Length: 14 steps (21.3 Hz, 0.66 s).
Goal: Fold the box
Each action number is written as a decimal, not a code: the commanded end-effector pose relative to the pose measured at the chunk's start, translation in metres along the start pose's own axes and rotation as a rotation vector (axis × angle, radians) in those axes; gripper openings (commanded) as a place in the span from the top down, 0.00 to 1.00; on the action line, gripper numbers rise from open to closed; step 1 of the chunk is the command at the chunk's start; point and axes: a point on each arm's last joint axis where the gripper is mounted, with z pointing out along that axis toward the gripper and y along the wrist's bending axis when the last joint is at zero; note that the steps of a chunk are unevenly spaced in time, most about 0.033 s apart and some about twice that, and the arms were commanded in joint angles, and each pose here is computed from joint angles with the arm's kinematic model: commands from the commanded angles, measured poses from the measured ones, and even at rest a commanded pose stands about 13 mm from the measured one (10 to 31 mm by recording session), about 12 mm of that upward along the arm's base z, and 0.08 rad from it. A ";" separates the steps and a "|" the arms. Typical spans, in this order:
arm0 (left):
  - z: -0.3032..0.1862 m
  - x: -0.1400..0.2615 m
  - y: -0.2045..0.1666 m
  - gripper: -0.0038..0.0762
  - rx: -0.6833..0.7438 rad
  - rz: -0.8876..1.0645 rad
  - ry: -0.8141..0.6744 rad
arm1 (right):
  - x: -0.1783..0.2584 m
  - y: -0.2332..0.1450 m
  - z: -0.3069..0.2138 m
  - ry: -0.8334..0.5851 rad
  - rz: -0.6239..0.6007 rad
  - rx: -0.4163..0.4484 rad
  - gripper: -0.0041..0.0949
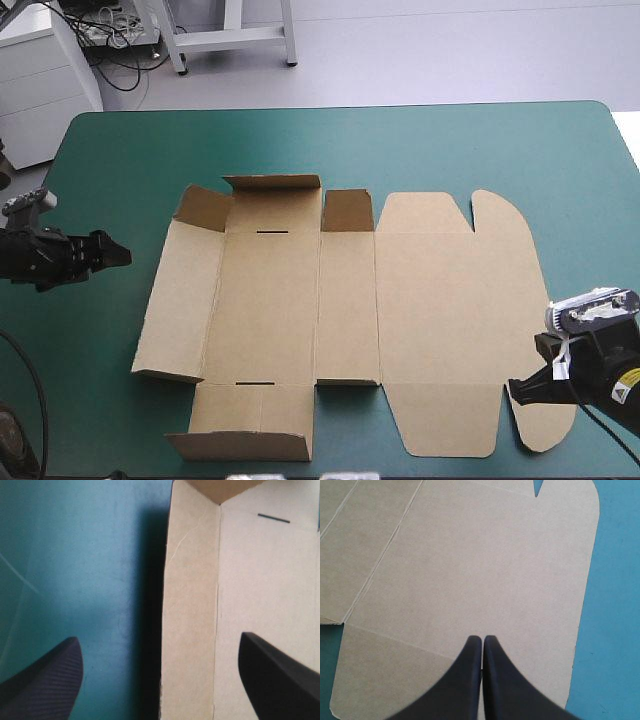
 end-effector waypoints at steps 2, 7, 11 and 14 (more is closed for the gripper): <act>0.012 0.018 -0.006 0.20 0.089 0.003 0.092 | -0.010 -0.001 -0.005 -0.079 -0.006 0.012 0.96; 0.042 0.043 -0.013 0.20 0.150 0.059 0.220 | -0.010 -0.001 -0.005 -0.079 -0.006 0.012 0.96; 0.052 0.053 -0.017 0.20 0.176 0.076 0.266 | -0.010 -0.001 -0.005 -0.079 -0.006 0.012 0.96; 0.058 0.054 -0.024 0.20 0.185 0.109 0.284 | -0.010 0.000 -0.005 -0.077 0.002 -0.004 0.96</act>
